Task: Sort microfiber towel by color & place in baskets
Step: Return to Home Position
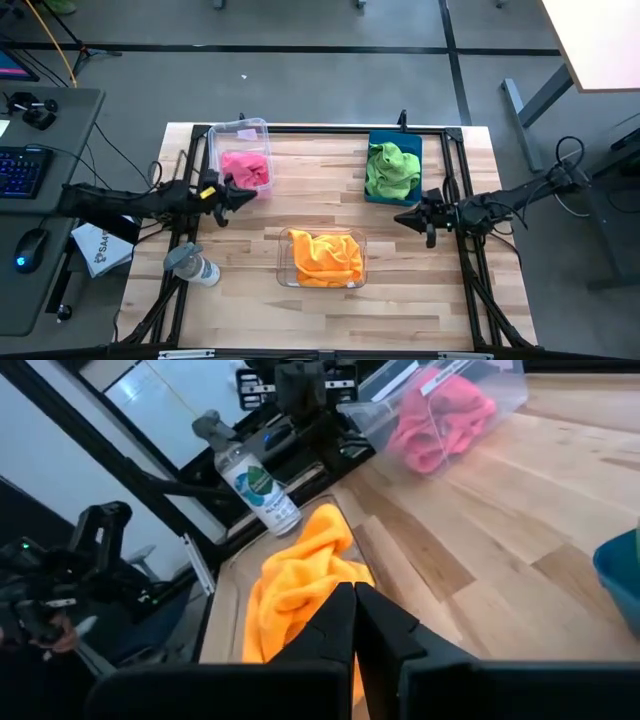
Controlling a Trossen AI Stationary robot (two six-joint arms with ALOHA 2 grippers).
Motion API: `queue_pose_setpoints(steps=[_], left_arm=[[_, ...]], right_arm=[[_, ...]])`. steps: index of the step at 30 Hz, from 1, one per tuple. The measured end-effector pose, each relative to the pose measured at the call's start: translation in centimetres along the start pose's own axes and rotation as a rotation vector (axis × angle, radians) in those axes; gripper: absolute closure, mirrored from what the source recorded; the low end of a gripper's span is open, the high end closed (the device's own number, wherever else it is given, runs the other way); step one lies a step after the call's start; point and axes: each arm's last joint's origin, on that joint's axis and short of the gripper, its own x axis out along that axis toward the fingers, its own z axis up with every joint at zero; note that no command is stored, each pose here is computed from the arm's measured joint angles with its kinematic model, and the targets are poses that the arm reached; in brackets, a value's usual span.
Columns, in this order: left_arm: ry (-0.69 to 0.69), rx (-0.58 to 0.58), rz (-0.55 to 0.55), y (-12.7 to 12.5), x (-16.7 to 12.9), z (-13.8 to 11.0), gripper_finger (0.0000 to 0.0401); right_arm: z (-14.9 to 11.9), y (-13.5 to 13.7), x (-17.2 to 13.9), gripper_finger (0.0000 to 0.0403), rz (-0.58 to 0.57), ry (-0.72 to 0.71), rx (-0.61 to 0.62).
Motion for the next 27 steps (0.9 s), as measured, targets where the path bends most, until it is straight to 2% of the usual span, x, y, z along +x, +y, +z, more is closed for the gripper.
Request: queue_pose_setpoints(steps=[2, 4, 8, 14, 16, 18, 21, 24, 27], left_arm=[[0.076, -0.008, -0.022, -0.2, 0.2, 0.0, 0.0401], [0.125, -0.038, -0.105, -0.6, 0.2, -0.1, 0.0401], [0.155, -0.225, -0.213, -1.1, 0.2, 0.2, 0.0401], [0.130, -0.382, -0.327, -1.8, 0.0, 1.1, 0.0401], [0.131, -0.469, -0.361, -2.0, -0.1, 1.4, 0.0401], [0.169, -0.581, -0.390, -2.2, -0.1, 1.4, 0.0401], [0.301, -0.694, -0.422, -2.2, -0.2, 1.0, 0.0401], [0.394, -0.716, -0.371, -1.9, -0.1, 0.2, 0.0401], [0.428, -0.618, -0.334, -1.6, -0.1, -0.5, 0.0401]], right_arm=[[0.0, 0.0, 0.0, 0.0402, 0.010, 0.006, 0.002], [0.1, 0.0, 0.0, 0.0402, 0.009, 0.004, 0.003], [0.2, -0.2, 0.1, 0.0402, -0.003, -0.004, 0.005], [0.5, -0.6, 0.2, 0.0403, -0.036, -0.026, 0.012], [0.6, -0.7, 0.3, 0.0403, -0.049, -0.036, 0.030], [0.7, -0.9, 0.3, 0.0403, -0.061, -0.045, 0.043], [0.8, -1.1, 0.4, 0.0403, -0.076, -0.055, 0.046], [1.0, -1.2, 0.4, 0.0403, -0.087, -0.064, 0.048], [1.0, -1.3, 0.4, 0.0403, -0.094, -0.070, 0.060]])
